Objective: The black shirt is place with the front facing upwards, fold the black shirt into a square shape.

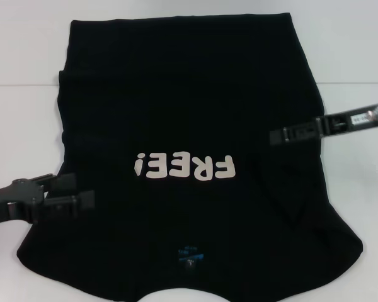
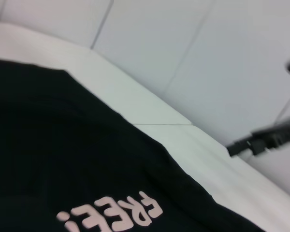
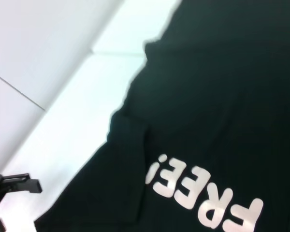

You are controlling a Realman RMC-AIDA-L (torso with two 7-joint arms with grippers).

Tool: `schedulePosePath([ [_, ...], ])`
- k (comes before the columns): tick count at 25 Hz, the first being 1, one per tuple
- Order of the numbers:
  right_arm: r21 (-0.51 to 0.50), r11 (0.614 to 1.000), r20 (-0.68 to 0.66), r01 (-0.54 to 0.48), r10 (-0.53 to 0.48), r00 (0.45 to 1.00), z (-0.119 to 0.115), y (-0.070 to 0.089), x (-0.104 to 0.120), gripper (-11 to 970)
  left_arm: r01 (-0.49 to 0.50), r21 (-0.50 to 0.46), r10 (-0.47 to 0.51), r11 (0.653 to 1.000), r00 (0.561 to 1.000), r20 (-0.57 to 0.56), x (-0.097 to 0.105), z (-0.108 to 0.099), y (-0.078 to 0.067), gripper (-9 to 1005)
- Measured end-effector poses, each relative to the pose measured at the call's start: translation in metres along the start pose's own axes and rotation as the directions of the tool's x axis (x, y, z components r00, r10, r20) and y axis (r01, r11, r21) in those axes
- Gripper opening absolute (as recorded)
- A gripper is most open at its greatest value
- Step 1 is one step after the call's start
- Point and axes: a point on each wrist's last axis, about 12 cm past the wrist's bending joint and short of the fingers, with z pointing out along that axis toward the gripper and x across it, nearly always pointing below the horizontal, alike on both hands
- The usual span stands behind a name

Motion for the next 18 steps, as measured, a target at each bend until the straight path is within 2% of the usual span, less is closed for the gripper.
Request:
schedulePosePath([
  [2,-0.030,0.999,0.048,0.045,-0.044,0.998,-0.004,-0.005,0.017,619,0.076,-0.012,-0.076,0.997,0.997,-0.001,-0.003,-0.005,0.002,950],
  [3,-0.051,0.993,0.081,0.108,-0.104,0.991,-0.005,-0.007,0.032,649,0.117,-0.020,-0.117,0.993,0.993,-0.003,-0.004,-0.008,0.004,950],
  [4,-0.051,0.993,0.081,0.108,-0.104,0.991,-0.005,-0.007,0.032,679,0.161,-0.030,-0.161,0.987,0.987,-0.010,-0.006,-0.012,0.005,950],
  [7,-0.076,0.969,0.132,0.235,-0.223,0.966,-0.002,-0.007,0.059,770,0.291,-0.081,-0.296,0.953,0.954,-0.052,-0.011,-0.024,0.011,949],
  [12,-0.076,0.904,0.188,0.421,-0.401,0.896,0.016,-0.001,0.098,758,0.454,-0.192,-0.478,0.870,0.872,-0.104,-0.024,-0.039,0.016,949],
  [13,-0.073,0.892,0.193,0.446,-0.426,0.884,0.020,0.001,0.103,758,0.454,-0.192,-0.478,0.870,0.872,-0.104,-0.024,-0.039,0.016,949],
  [14,-0.071,0.884,0.196,0.462,-0.442,0.875,0.023,0.002,0.106,758,0.505,-0.243,-0.542,0.828,0.832,-0.119,-0.031,-0.046,0.018,949],
  [18,-0.078,0.847,0.210,0.526,-0.502,0.839,0.036,0.004,0.121,758,0.516,-0.375,-0.606,0.770,0.776,-0.177,-0.037,-0.053,0.022,950],
])
